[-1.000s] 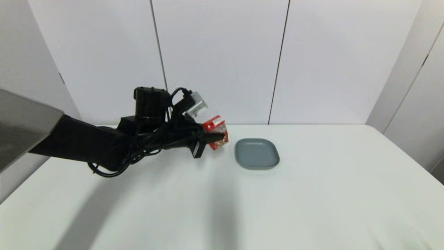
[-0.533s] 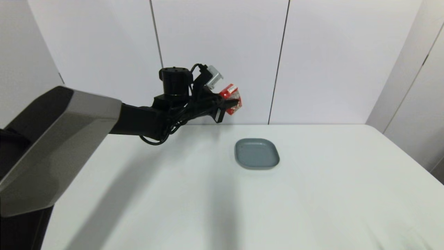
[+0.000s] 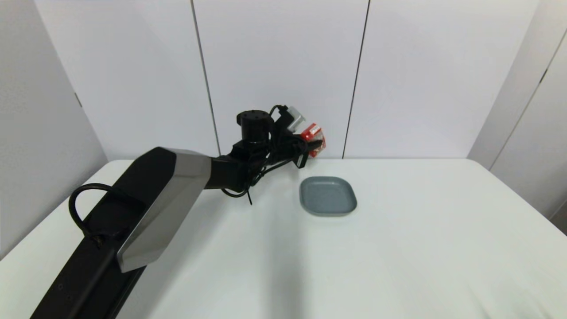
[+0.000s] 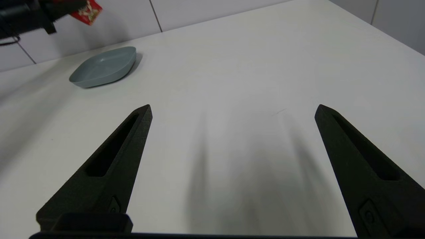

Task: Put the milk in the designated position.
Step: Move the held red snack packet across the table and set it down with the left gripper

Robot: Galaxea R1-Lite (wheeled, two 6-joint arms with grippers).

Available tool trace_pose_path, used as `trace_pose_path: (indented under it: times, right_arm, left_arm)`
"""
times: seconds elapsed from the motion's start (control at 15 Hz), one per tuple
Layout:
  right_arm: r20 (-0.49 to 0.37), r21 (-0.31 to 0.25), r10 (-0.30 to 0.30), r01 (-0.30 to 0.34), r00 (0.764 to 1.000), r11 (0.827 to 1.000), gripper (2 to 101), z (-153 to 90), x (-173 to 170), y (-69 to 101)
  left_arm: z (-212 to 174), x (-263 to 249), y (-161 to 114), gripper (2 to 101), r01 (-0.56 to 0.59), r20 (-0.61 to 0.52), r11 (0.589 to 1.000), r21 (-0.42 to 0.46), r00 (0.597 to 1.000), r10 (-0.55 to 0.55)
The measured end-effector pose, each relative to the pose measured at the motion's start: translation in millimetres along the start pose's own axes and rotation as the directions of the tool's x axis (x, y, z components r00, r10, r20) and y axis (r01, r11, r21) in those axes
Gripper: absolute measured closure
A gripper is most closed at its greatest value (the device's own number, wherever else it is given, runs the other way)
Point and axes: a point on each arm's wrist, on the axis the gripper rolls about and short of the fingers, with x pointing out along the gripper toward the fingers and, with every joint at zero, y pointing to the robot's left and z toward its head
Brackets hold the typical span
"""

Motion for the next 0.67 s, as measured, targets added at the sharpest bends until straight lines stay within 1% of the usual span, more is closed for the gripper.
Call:
trace_pose_path:
  times: [0.27, 0.53, 0.67]
  right_arm:
    - [0.000, 0.000, 0.000, 0.000, 1.000, 1.000, 5.2, 0, 0, 0.0]
    - [0.000, 0.000, 0.000, 0.000, 1.000, 1.000, 5.2, 0, 0, 0.0]
    - [0.000, 0.000, -0.001, 0.001, 1.000, 1.000, 5.2, 0, 0, 0.0]
  left_arm:
    - [-29, 6, -5, 80.0, 0.010, -0.036, 1.000, -0.022, 0.999, -0.011]
    - [-43, 7, -6, 80.0, 0.012, -0.054, 0.999, -0.033, 0.998, -0.014]
    - [-45, 8, -6, 80.0, 0.008, -0.045, 1.000, -0.028, 0.999, -0.009]
